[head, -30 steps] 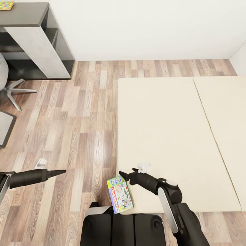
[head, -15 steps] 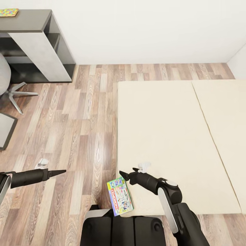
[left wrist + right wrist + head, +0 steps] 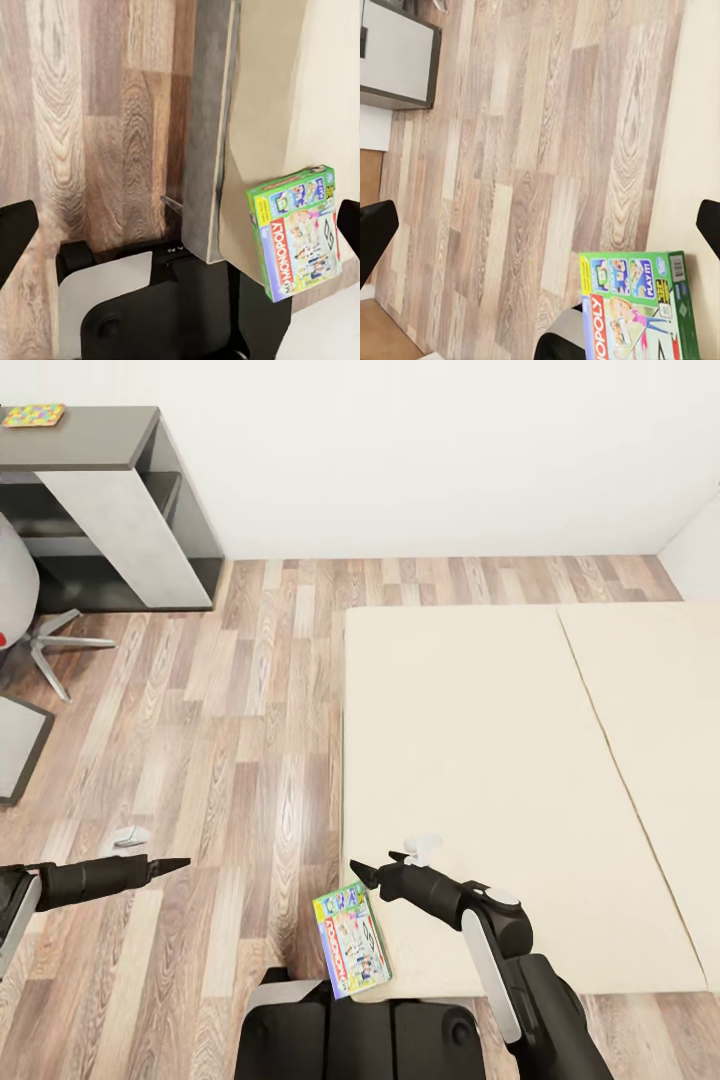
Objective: Put all the toys in the child's room - the three board games (two on the bed and one on the table), the two jigsaw puzzles on the table, and the tennis ball on the table - inside the toy box on the table in the child's room.
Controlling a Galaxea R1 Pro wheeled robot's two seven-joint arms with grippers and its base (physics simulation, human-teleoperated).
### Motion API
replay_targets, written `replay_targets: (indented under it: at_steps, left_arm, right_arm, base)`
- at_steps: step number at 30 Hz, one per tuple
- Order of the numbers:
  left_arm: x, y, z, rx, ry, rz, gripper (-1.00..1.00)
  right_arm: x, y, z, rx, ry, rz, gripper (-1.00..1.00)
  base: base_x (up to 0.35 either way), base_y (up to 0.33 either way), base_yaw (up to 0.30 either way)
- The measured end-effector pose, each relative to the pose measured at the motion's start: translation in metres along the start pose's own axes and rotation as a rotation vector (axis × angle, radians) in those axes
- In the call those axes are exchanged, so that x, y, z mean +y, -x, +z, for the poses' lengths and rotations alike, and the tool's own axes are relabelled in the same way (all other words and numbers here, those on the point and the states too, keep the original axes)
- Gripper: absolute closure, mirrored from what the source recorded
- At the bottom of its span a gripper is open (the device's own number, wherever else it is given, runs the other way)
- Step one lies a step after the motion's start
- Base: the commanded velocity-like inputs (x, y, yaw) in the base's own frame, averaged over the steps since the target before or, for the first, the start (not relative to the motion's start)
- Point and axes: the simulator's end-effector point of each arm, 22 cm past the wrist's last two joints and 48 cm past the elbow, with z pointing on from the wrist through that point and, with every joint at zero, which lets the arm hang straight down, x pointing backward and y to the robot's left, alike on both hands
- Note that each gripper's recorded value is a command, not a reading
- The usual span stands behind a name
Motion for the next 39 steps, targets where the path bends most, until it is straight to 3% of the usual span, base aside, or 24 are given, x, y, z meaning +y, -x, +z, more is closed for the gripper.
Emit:
replay_targets:
  at_steps: [11,18,28,32,39]
  left_arm:
    - [0.01,-0.001,0.016,-0.017,0.127,-0.014,-1.0]
    - [0.017,0.0,0.016,-0.026,0.188,-0.016,-1.0]
    - [0.012,0.005,0.016,-0.039,0.196,-0.014,-1.0]
    - [0.008,0.006,0.016,-0.045,0.191,-0.013,-1.0]
    - [0.004,0.01,0.014,-0.054,0.187,-0.009,-1.0]
  right_arm:
    - [-0.013,-0.012,0.0,0.023,-0.033,0.03,-1.0]
    - [-0.041,-0.007,-0.008,0.007,-0.129,0.053,-1.0]
    - [-0.085,-0.004,-0.022,0.005,-0.365,0.06,-1.0]
    - [-0.091,-0.002,-0.026,0.001,-0.404,0.061,-1.0]
    - [-0.09,0.002,-0.029,-0.008,-0.415,0.056,-1.0]
  base:
    - [0.0,0.0,0.0]
    - [0.0,0.0,0.0]
    - [0.0,0.0,0.0]
    - [0.0,0.0,0.0]
    - [0.0,0.0,0.0]
